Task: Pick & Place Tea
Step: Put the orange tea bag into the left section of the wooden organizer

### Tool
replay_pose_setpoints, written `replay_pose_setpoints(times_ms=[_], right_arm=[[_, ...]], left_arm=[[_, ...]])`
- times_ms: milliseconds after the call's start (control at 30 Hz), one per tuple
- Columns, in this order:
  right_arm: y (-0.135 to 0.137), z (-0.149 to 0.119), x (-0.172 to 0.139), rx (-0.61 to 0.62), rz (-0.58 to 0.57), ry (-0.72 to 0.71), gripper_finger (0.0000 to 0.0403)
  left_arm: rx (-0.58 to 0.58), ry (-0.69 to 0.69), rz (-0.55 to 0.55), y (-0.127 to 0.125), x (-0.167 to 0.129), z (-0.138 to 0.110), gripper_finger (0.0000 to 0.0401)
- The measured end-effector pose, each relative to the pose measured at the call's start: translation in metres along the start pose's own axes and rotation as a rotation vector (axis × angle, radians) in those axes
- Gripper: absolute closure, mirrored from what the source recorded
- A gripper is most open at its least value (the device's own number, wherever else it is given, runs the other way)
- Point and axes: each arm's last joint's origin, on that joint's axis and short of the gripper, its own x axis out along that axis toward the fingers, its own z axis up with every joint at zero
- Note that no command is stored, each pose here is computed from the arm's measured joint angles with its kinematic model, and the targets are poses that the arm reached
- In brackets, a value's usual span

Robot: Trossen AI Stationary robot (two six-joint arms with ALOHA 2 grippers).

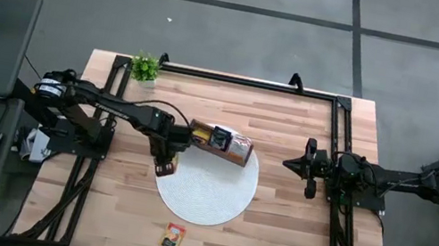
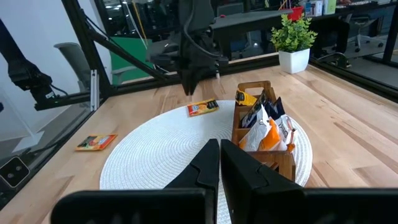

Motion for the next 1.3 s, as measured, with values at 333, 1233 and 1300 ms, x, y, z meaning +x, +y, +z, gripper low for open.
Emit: replay_pose_setpoints(times_ms=[333, 1233, 1300], right_arm=[[0.0, 0.0, 0.0, 0.0, 0.0, 0.0, 0.0391], [0.0, 0.0, 0.0, 0.0, 0.0, 0.0, 0.0391], [0.0, 0.0, 0.0, 0.0, 0.0, 0.0, 0.0391]], left_arm=[[-0.163, -0.017, 0.097, 0.013, 0.0, 0.0, 0.0214], [-0.501, -0.258, -0.081, 0.054, 0.025, -0.048, 0.0174], [-0.507, -0.279, -0.1, 0.054, 0.025, -0.046, 0.0175]])
